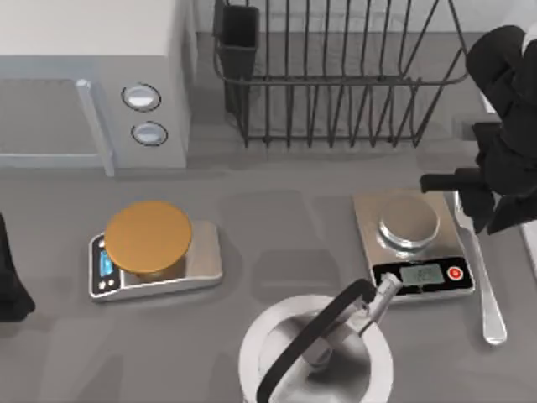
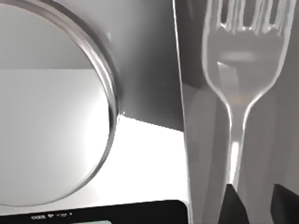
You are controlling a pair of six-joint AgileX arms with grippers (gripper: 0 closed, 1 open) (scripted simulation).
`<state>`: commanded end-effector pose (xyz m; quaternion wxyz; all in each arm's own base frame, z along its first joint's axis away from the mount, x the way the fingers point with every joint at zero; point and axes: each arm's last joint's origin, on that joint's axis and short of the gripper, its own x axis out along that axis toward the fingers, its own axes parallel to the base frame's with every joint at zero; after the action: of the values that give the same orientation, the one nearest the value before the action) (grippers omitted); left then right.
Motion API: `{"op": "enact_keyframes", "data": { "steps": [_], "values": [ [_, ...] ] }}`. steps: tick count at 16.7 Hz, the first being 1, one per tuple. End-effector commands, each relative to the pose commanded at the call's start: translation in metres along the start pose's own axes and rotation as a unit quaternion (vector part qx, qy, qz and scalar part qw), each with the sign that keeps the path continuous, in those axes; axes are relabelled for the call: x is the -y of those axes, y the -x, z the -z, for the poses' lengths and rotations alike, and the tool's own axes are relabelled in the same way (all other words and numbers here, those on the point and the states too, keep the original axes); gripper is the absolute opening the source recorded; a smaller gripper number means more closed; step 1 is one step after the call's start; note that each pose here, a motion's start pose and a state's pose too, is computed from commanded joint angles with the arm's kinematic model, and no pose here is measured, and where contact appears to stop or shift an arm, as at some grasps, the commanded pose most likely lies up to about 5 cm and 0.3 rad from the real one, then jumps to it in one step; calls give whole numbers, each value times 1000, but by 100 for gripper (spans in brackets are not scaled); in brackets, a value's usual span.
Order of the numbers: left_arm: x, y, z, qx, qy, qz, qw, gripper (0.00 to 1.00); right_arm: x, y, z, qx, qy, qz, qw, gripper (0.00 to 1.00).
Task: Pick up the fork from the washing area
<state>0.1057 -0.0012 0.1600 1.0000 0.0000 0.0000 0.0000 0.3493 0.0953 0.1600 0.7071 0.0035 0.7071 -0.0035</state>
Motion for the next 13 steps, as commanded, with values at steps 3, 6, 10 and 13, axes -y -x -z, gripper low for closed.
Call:
{"op": "enact_keyframes", "data": {
  "steps": [3,6,10,13],
  "values": [
    [0,0,0,0,0,0,1000,100,0,0,0,0,0,0,1000,60],
    [0,0,0,0,0,0,1000,100,0,0,0,0,0,0,1000,83],
    [0,0,0,0,0,0,1000,100,0,0,0,0,0,0,1000,100],
    [0,0,0,0,0,0,1000,100,0,0,0,0,0,0,1000,100]
  ]
}}
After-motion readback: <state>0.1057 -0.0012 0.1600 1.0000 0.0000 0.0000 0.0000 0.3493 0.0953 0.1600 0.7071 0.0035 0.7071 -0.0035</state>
